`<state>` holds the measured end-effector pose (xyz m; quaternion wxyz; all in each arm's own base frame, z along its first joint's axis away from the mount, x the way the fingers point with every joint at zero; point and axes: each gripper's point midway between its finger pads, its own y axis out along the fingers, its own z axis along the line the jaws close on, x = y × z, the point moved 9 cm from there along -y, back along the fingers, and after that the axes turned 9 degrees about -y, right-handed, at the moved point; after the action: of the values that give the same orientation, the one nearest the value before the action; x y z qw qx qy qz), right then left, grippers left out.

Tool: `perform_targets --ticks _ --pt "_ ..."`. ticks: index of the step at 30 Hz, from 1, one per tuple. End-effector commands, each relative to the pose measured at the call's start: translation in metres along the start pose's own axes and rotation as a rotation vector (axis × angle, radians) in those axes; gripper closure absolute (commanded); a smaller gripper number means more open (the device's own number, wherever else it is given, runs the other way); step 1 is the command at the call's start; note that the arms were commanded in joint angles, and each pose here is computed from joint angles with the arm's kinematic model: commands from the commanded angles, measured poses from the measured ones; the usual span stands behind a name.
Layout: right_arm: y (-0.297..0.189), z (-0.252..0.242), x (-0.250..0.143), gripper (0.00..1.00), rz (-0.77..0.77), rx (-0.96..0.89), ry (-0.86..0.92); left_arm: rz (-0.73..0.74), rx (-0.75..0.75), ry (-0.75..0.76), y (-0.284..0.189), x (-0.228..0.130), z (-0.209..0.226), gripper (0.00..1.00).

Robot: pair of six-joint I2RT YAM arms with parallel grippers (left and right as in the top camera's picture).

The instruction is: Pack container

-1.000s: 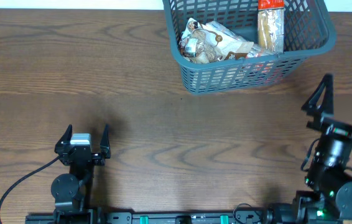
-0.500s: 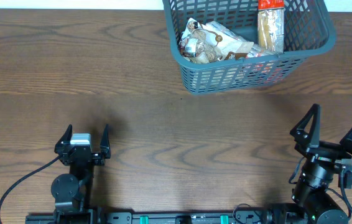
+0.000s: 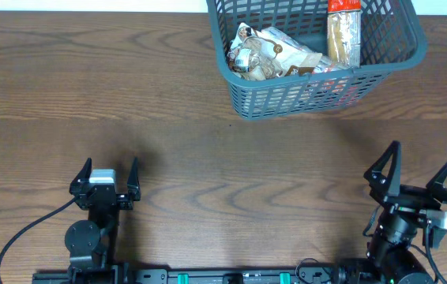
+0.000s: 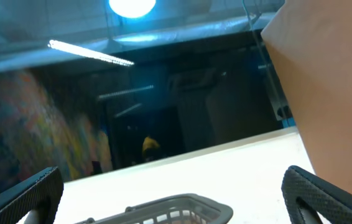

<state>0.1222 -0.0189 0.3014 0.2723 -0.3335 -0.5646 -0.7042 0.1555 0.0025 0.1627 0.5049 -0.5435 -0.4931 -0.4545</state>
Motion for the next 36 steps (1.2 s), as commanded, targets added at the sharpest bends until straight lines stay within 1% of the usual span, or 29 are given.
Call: perform_targets --ticks 1,11,21,23,29,36 --pt "-0.006 0.001 -0.001 0.01 -0.018 0.021 0.022 0.046 -0.002 -0.005 0.001 -0.011 0.001 0.17" --pt "-0.015 0.000 -0.009 0.01 -0.024 0.021 0.022 0.046 -0.002 -0.005 0.001 -0.011 0.001 0.17" --pt "-0.020 0.000 -0.022 0.01 0.000 0.038 -0.016 0.046 -0.002 -0.005 0.001 -0.011 0.001 0.17" --pt "-0.020 0.001 -0.023 0.01 0.005 0.057 -0.040 0.046 -0.002 -0.005 0.001 -0.011 0.001 0.17" --pt "-0.021 0.010 -0.026 0.01 0.008 0.163 -0.204 0.046 -0.002 -0.005 0.001 -0.011 0.001 0.17" --pt "-0.022 0.010 -0.046 0.01 0.133 0.185 -0.224 0.046 -0.002 -0.005 0.001 -0.011 0.001 0.17"
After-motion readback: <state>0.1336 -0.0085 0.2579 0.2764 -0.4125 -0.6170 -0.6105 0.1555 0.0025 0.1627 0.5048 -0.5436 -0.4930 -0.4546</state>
